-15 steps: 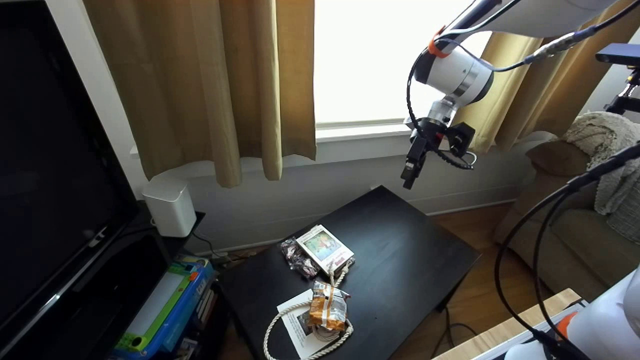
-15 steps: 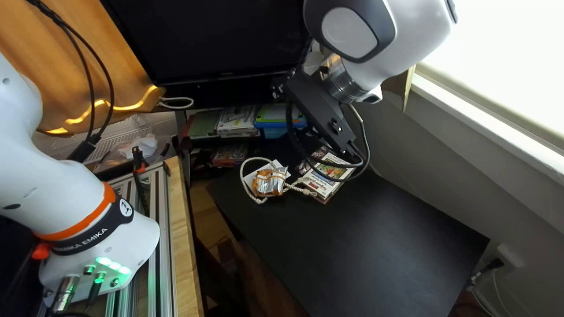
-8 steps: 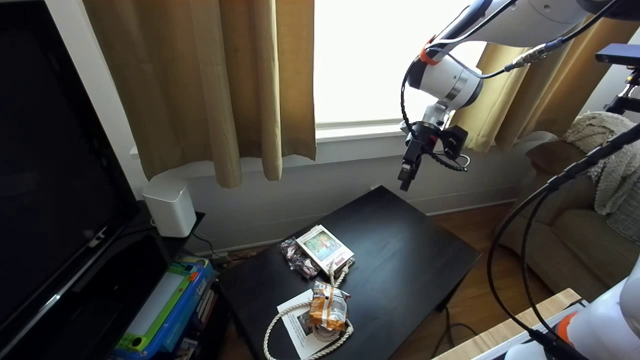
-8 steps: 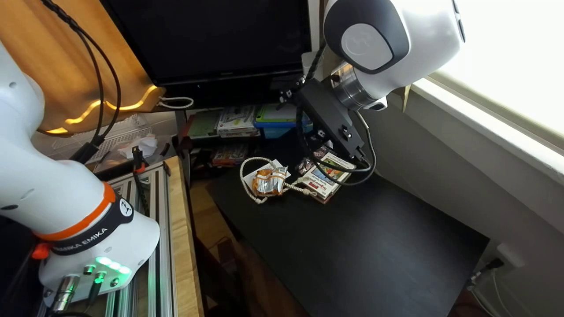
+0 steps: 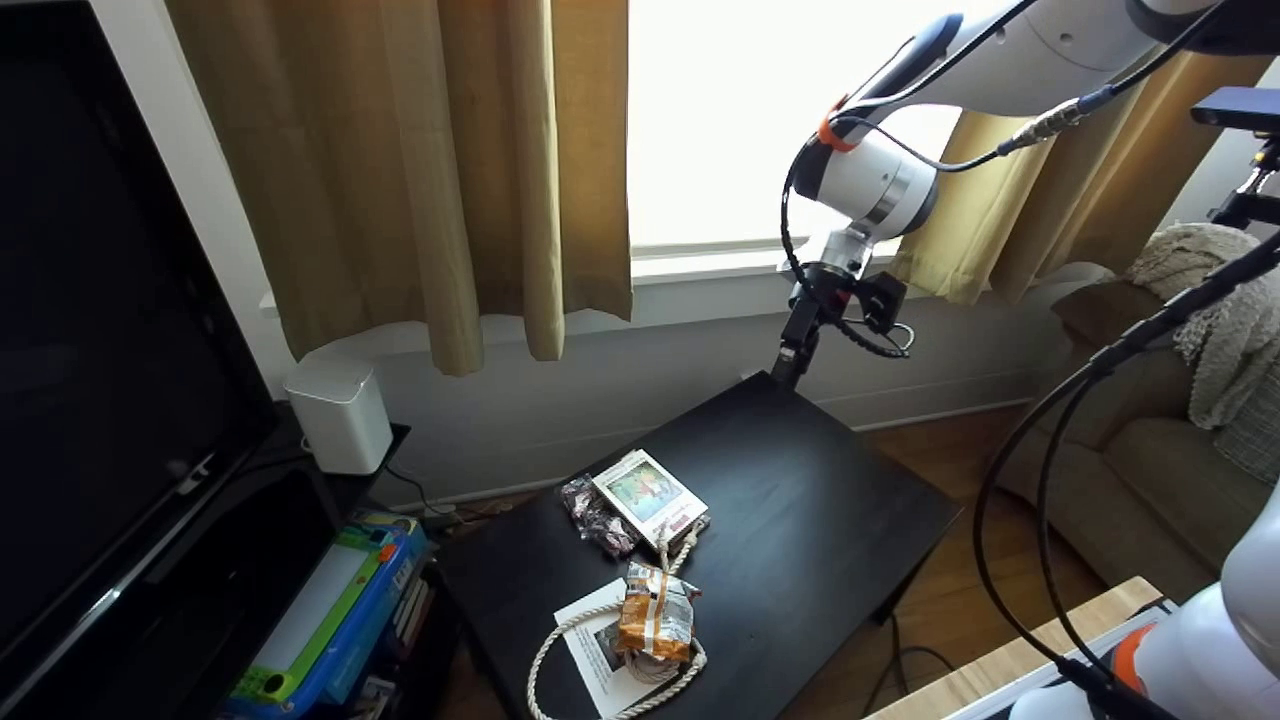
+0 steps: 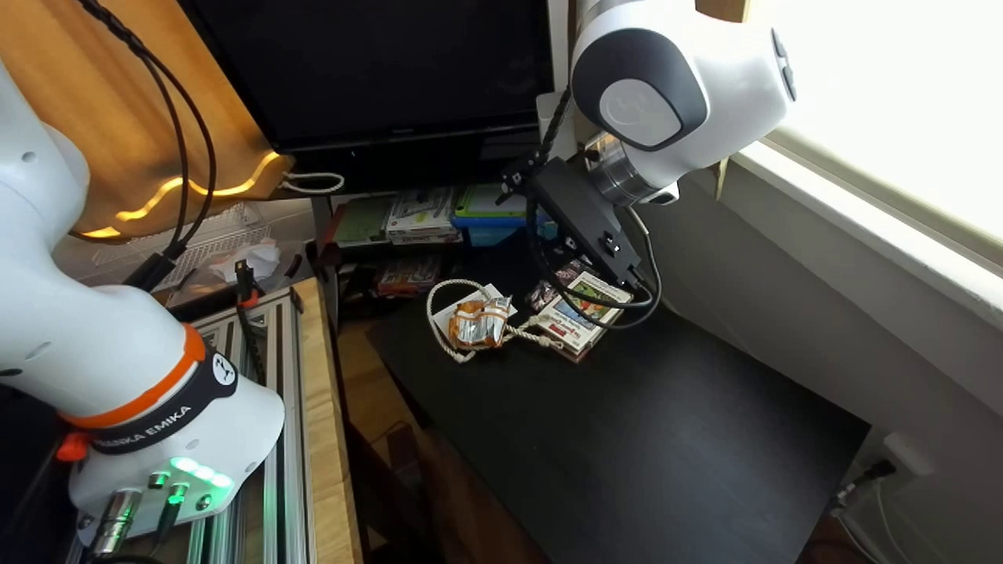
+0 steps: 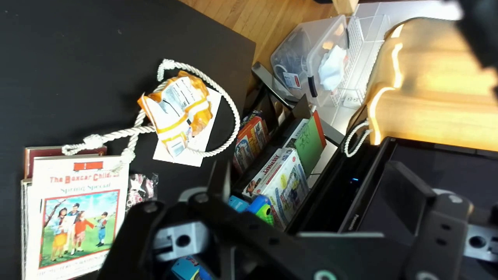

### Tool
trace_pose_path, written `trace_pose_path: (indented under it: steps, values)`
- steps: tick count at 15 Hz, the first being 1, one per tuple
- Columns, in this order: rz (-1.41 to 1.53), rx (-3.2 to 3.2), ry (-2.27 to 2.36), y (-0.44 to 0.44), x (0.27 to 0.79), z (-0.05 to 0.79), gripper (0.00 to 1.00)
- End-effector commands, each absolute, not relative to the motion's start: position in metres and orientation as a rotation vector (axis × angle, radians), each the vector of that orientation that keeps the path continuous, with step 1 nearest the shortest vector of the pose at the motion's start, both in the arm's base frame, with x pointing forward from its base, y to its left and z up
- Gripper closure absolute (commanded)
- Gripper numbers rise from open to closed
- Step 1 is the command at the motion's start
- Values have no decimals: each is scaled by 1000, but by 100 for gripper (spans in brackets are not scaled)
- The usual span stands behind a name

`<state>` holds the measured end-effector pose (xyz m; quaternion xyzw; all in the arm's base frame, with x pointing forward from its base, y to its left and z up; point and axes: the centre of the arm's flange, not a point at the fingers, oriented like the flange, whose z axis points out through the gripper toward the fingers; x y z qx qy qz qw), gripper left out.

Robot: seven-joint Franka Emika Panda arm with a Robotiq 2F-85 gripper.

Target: Move one book to the right

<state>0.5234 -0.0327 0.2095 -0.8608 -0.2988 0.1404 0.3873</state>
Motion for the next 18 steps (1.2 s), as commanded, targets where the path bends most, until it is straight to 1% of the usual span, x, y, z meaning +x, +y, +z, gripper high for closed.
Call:
trace_pose_path:
  steps: [1, 6, 13, 14, 15, 18]
  values:
    - [334, -2269, -724, -4, 543, 169, 0]
    - [344, -2307, -691, 25, 565, 98, 0]
    - [398, -2267, -638, 32, 567, 1, 0]
    - [407, -2262, -621, 31, 566, -7, 0]
    - [403, -2267, -661, 33, 554, 16, 0]
    - [408, -2258, -641, 30, 555, -3, 0]
